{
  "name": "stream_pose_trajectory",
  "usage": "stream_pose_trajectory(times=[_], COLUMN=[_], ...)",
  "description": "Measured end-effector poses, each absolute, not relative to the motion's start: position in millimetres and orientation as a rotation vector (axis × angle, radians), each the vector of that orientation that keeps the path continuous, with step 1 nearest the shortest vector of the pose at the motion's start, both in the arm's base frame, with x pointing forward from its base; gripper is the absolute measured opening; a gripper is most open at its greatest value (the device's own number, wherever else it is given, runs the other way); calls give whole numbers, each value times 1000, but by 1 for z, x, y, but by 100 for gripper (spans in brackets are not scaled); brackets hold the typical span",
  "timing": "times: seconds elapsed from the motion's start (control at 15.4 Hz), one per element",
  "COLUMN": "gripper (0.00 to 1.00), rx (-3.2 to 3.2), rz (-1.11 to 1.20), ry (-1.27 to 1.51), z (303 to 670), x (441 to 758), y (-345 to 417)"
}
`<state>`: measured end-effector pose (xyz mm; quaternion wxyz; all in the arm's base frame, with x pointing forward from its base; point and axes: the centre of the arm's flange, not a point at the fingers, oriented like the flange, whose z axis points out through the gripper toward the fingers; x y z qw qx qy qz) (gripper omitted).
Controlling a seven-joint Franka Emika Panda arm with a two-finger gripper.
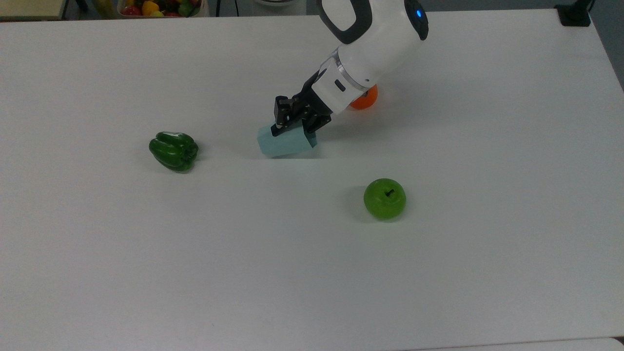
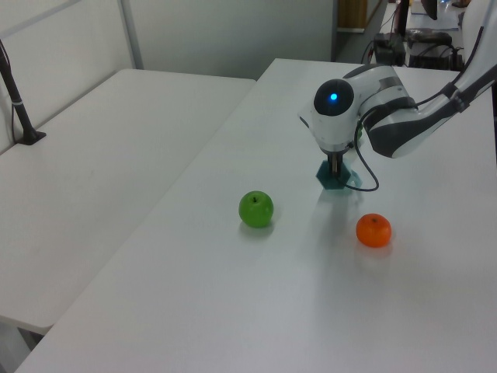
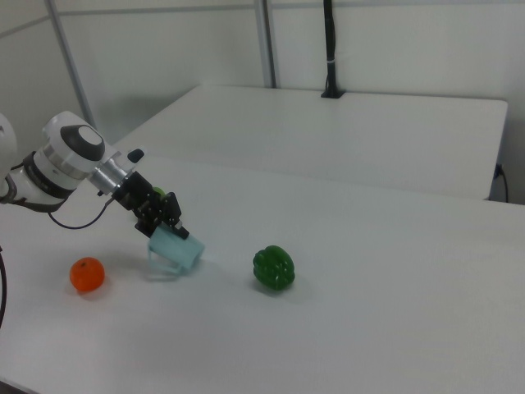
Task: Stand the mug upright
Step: 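Rotate the held mug upright and set it on the table, then open the gripper and lift it away from the mug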
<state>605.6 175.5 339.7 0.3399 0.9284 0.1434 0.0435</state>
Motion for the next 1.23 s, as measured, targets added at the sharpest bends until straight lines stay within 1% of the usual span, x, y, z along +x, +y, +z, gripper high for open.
stream_pose_trajectory(times=[0.13,0.19,0.39,0.52,0.58,0.65,0.84,0.91,1.17,1.23], gripper=[7,5,5,8,8,13,43,51,93,99], rx=[2519,2578,2766,2874,2913,2947,2980,2982,2980,2978], rz=[121,136,142,127,116,104,81,77,82,91], ry=[307,268,137,70,39,10,-30,-31,-45,-57], z=[349,354,371,376,378,378,375,373,375,379], x=[609,612,622,627,630,631,631,631,632,633], y=[173,170,152,133,124,116,110,110,104,100])
